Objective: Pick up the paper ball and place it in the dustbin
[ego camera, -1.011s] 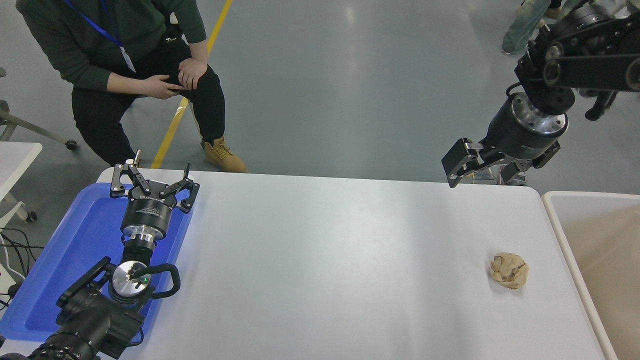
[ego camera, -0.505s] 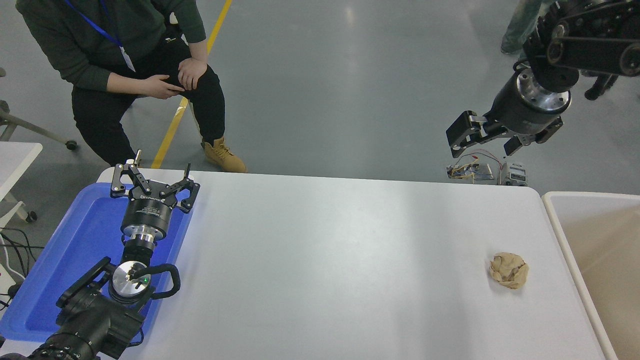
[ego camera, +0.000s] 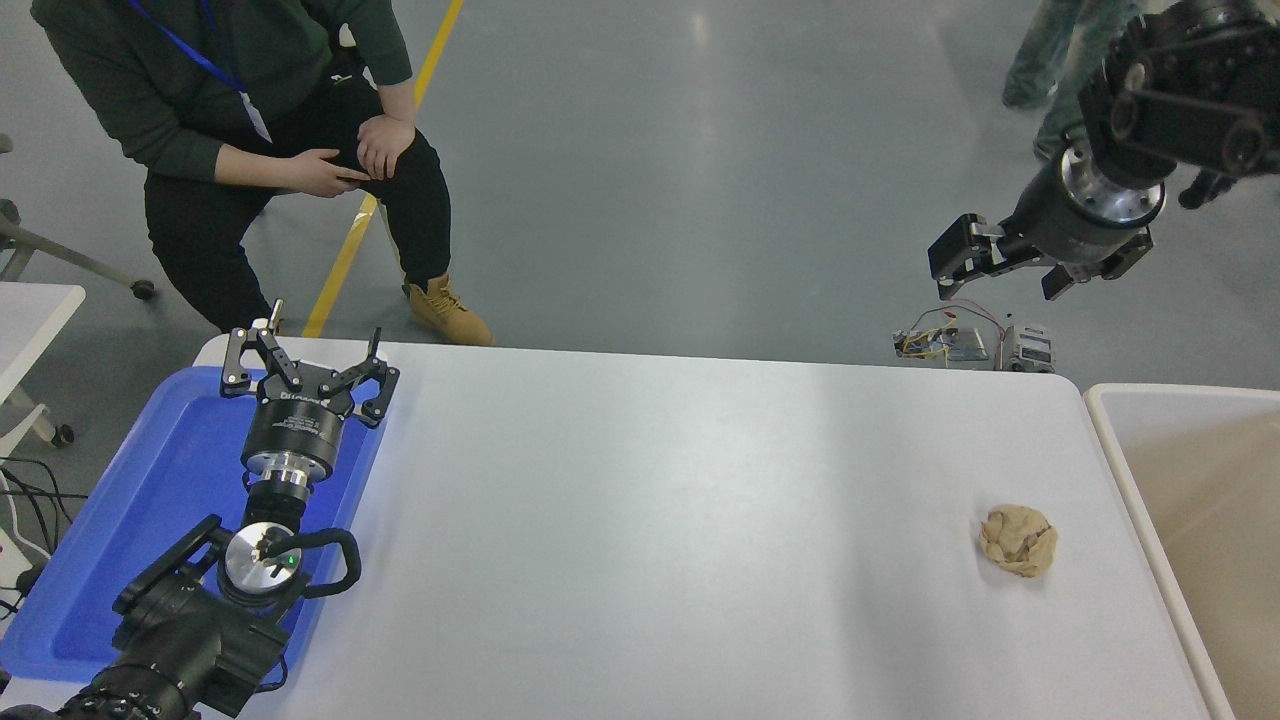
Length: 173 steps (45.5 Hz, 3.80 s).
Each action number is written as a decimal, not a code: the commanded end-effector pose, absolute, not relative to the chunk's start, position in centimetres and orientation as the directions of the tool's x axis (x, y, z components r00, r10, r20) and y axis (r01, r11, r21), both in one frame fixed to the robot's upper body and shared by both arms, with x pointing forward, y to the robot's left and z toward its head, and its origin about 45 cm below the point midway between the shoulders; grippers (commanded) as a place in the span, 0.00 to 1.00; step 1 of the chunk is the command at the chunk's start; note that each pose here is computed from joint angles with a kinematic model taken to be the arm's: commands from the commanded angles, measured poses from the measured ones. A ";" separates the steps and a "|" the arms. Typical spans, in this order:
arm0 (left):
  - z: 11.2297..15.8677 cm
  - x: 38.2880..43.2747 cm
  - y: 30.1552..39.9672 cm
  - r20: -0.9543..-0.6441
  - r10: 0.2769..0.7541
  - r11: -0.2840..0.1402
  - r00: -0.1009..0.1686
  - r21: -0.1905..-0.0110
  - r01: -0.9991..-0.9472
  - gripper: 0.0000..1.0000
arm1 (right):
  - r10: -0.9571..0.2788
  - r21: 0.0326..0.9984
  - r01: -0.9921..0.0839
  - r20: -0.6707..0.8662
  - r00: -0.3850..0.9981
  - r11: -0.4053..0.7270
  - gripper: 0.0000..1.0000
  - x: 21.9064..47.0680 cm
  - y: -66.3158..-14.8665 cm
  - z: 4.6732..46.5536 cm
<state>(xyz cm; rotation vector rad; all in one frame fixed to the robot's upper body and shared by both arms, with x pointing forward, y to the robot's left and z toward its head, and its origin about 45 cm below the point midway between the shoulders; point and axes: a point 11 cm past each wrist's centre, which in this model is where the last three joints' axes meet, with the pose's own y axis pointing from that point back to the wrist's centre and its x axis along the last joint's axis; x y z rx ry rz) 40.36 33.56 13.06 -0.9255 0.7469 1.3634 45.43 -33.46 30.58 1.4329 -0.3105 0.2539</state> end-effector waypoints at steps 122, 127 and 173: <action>13.07 40.36 33.58 -0.878 0.471 -0.026 0.087 -0.113 -0.993 1.00 | -0.188 0.942 -0.284 0.316 0.930 0.178 1.00 33.6 -42.5 7.1; 13.07 40.36 33.58 -0.878 0.471 -0.026 0.087 -0.113 -0.993 1.00 | -0.190 0.945 -0.274 0.306 0.933 0.178 1.00 33.3 -42.5 6.8; 13.05 40.35 33.55 -0.878 0.471 -0.025 0.087 -0.112 -0.993 1.00 | -0.008 0.927 -0.352 0.356 0.934 0.127 0.00 36.1 -43.8 11.8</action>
